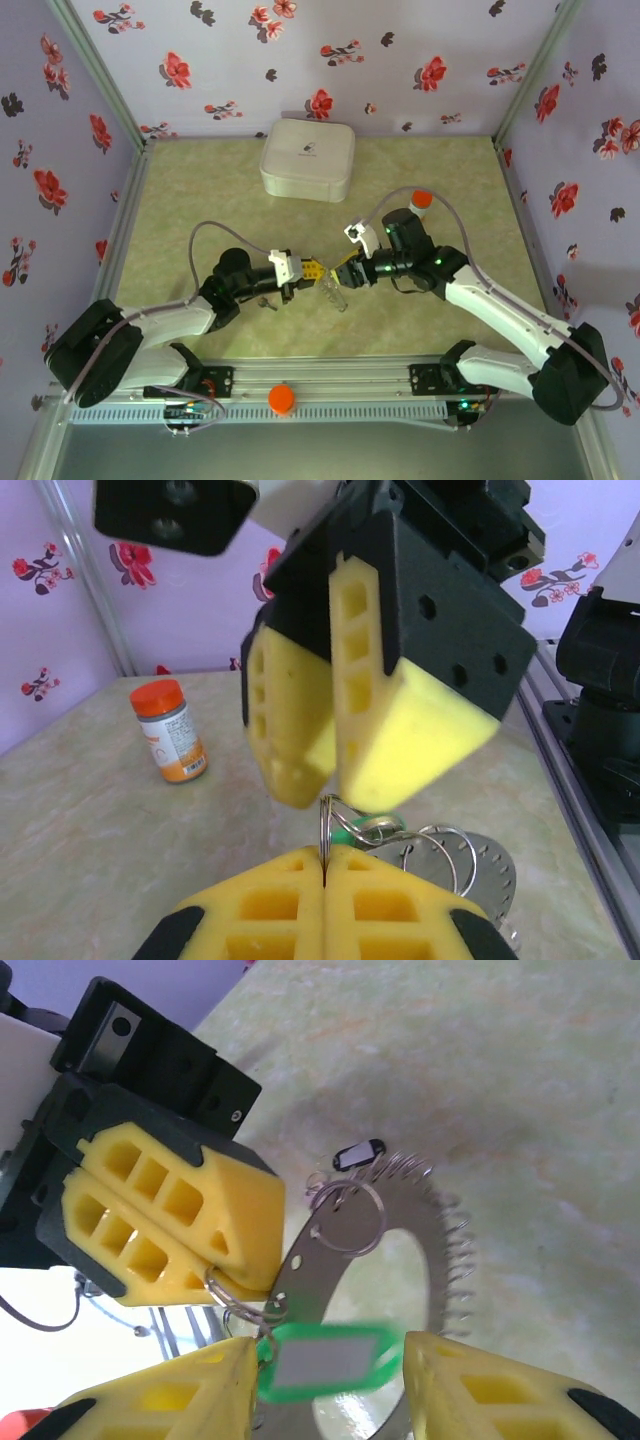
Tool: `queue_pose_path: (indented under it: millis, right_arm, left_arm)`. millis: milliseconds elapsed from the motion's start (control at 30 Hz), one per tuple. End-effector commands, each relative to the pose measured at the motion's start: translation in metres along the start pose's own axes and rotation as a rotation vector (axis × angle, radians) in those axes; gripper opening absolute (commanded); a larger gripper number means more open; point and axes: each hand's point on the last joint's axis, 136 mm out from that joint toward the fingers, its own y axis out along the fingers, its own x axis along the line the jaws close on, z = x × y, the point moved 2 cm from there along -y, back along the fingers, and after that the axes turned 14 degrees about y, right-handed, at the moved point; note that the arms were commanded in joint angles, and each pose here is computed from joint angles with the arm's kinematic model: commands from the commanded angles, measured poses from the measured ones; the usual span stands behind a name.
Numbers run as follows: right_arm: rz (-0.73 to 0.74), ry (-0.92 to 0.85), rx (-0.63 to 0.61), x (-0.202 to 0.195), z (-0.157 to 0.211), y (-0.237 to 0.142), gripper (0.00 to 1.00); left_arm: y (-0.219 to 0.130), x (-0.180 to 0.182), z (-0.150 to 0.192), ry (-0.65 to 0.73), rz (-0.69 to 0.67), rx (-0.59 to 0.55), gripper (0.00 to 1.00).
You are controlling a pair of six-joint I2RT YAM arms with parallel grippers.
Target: Put the keys on the keyring
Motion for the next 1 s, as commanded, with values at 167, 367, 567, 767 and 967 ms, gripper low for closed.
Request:
queue_pose_path:
  millis: [167,367,567,767,967]
  right_arm:
    - [-0.068,0.033,-0.018,0.018,-0.009,-0.010,0.44]
    - [-0.063,0.013,-0.040,0.018,-0.011,-0.013,0.44]
    - [-0.065,-0.018,-0.026,0.014,-0.010,-0.007,0.44]
    - [-0.071,-0.188,-0.073,0.013,0.002,-0.009,0.43]
    - [0.030,-0.441,-0.156,0.003,0.014,-0.005,0.43]
  left_arm:
    - [0.004,0.016,-0.014,0.051,-0.052,-0.053,0.00]
    - [0.004,0.016,-0.015,0.046,-0.054,-0.059,0.00]
    - [0.004,0.017,-0.017,0.047,-0.055,-0.065,0.00]
    - [0.004,0.018,-0.019,0.031,-0.058,-0.072,0.00]
    - [0.005,0.019,-0.019,-0.011,-0.063,-0.080,0.00]
